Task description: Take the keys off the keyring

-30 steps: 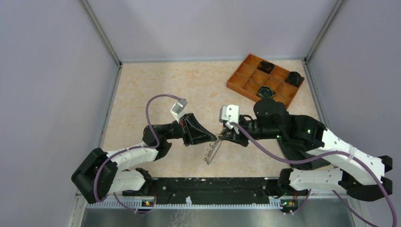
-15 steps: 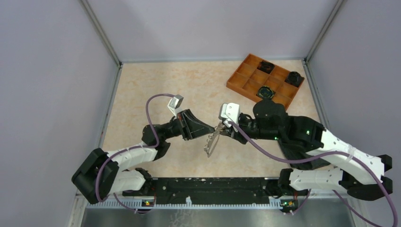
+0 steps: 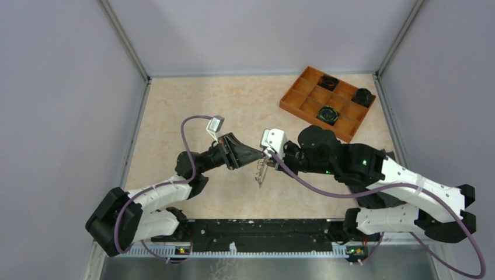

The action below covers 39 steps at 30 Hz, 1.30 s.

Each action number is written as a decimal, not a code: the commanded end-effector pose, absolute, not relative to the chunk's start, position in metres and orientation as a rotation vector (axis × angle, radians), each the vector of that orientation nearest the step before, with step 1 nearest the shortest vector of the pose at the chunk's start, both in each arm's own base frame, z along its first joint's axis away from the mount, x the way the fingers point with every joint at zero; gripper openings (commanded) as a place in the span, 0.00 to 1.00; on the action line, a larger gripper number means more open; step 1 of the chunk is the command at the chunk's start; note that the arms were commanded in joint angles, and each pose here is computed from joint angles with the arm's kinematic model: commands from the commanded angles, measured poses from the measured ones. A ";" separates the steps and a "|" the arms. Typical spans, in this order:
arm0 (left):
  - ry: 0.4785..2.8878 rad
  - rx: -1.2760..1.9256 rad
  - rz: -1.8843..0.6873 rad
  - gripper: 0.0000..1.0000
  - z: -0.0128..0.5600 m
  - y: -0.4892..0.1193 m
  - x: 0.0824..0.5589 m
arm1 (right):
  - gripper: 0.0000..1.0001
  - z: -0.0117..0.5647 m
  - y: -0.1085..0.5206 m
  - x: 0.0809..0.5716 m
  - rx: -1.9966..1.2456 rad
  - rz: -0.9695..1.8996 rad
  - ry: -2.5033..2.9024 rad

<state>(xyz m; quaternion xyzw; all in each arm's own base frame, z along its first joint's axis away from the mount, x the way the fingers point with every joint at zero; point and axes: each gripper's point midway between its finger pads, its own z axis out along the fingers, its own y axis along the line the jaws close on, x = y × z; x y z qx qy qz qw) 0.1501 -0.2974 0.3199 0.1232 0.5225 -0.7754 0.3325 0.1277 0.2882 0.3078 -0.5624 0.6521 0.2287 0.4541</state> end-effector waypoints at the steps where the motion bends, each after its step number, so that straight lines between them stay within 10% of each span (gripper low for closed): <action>1: 1.338 0.340 -1.911 0.00 0.327 -0.294 0.157 | 0.00 0.321 0.294 0.132 -1.317 0.568 1.592; 39: 1.569 0.777 -1.666 0.00 0.286 -0.307 0.143 | 0.00 0.320 0.287 0.140 -1.336 0.482 1.648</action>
